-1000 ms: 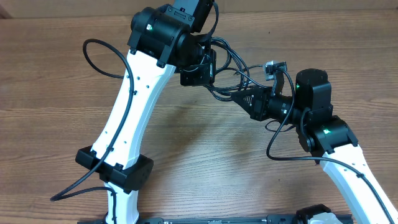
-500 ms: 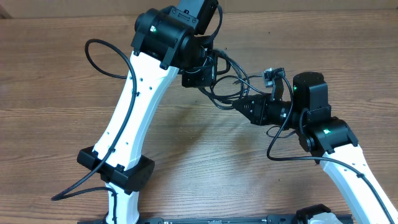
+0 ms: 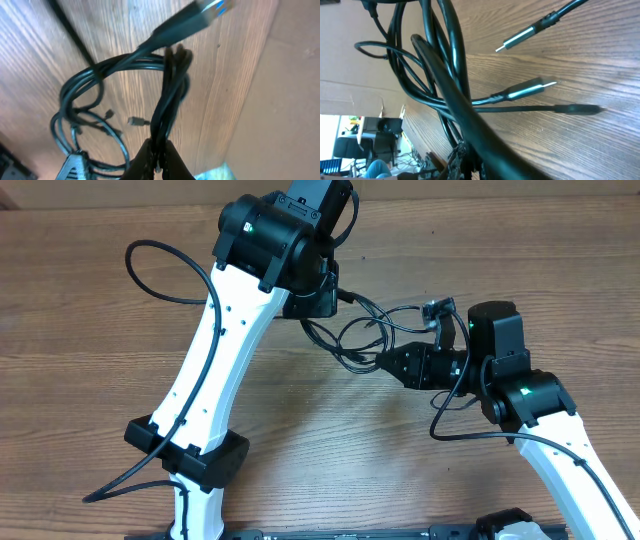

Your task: Untangle cables

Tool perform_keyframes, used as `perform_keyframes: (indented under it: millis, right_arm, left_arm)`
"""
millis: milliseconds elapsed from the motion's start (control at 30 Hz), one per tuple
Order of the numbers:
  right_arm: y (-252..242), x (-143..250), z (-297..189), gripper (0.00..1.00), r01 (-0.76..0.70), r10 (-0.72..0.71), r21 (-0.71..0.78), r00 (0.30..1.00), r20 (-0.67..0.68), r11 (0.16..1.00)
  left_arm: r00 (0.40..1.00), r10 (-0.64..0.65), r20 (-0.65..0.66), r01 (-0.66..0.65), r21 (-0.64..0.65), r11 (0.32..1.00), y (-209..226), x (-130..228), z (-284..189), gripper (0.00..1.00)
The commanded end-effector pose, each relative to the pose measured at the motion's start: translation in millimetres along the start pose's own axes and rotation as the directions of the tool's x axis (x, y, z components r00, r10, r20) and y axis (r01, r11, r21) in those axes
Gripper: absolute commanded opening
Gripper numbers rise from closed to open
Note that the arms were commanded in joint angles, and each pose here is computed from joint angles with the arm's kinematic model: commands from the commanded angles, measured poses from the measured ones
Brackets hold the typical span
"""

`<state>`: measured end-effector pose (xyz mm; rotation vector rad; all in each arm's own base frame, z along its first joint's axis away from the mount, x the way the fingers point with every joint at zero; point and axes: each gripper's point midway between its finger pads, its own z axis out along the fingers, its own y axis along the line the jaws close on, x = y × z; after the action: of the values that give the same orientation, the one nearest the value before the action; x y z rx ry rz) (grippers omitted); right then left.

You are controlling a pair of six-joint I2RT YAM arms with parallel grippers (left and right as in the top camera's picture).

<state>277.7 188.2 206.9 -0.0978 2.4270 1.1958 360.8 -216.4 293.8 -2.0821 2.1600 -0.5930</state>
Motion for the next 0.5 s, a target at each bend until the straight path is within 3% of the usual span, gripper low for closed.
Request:
perform_keyframes:
  millis: [0,467]
  right_arm:
    - [5,-5,-3,0.04,0.031,-0.031,0.008,0.999,0.009,0.999]
    - [-24,7,-6,0.04,0.006,-0.004,0.156,1.000,-0.017,0.988]
  left_arm:
    - [0.996,-0.013,0.091,0.002,0.127,0.992,-16,-22,-26,0.04]
    - [0.983,0.075,0.167,-0.098,0.135,0.986,-23,-41,-29,0.04]
